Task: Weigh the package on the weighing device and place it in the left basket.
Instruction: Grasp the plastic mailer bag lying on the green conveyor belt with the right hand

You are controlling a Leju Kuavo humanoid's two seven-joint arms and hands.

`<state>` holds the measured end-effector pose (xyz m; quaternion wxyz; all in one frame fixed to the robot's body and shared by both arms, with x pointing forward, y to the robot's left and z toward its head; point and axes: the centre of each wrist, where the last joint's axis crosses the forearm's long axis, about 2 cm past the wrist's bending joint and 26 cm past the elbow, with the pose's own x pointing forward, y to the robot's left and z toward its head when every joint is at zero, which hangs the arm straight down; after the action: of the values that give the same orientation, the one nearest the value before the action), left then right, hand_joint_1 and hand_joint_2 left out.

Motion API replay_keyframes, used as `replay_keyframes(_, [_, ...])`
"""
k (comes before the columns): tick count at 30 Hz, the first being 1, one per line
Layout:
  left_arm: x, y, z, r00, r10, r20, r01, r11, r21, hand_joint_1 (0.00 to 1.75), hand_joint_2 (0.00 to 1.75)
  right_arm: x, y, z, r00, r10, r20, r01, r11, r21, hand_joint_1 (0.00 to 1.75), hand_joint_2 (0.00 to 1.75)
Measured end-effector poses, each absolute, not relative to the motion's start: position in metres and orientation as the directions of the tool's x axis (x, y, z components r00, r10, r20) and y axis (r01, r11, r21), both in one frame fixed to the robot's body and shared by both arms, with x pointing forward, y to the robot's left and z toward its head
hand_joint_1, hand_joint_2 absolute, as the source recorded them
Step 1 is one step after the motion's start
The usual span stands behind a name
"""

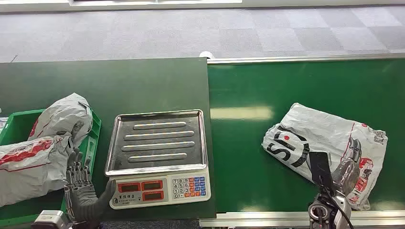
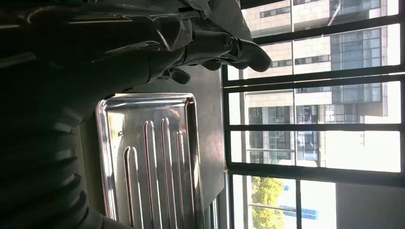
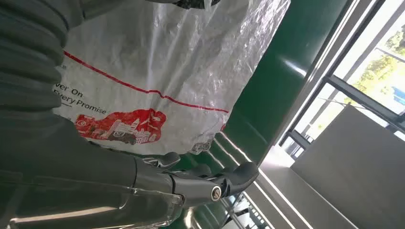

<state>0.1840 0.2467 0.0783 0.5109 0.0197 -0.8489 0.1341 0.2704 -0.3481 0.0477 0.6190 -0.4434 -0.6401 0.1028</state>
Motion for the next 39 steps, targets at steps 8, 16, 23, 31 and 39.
replay_keyframes(8, [0.189,0.24,0.079,-0.477,0.106,0.873,-0.174,0.962,-0.212,0.0,1.75,0.275,-0.37,0.039,0.243,0.674,0.697,0.424,0.573,-0.701,0.0,1.75])
replay_keyframes(16, [0.192,0.236,0.079,-0.476,0.118,0.872,-0.163,0.962,-0.219,0.0,1.75,0.28,-0.373,0.022,0.413,0.641,0.647,0.222,0.618,-0.754,0.0,1.75])
replay_keyframes(23, [0.207,0.221,0.078,-0.471,0.152,0.869,-0.121,0.965,-0.234,0.0,1.75,0.264,-0.371,-0.01,0.572,0.658,0.49,-0.113,0.655,-0.747,0.41,1.75])
replay_keyframes(31, [0.222,0.211,0.075,-0.456,0.187,0.87,-0.074,0.966,-0.247,0.0,1.75,0.264,-0.377,-0.016,0.599,0.683,0.419,-0.246,0.655,-0.715,1.72,1.75])
replay_keyframes(39, [0.227,0.208,0.076,-0.458,0.197,0.867,-0.057,0.967,-0.25,0.0,1.75,0.266,-0.385,-0.013,0.569,0.708,0.419,-0.23,0.626,-0.746,1.72,1.75])
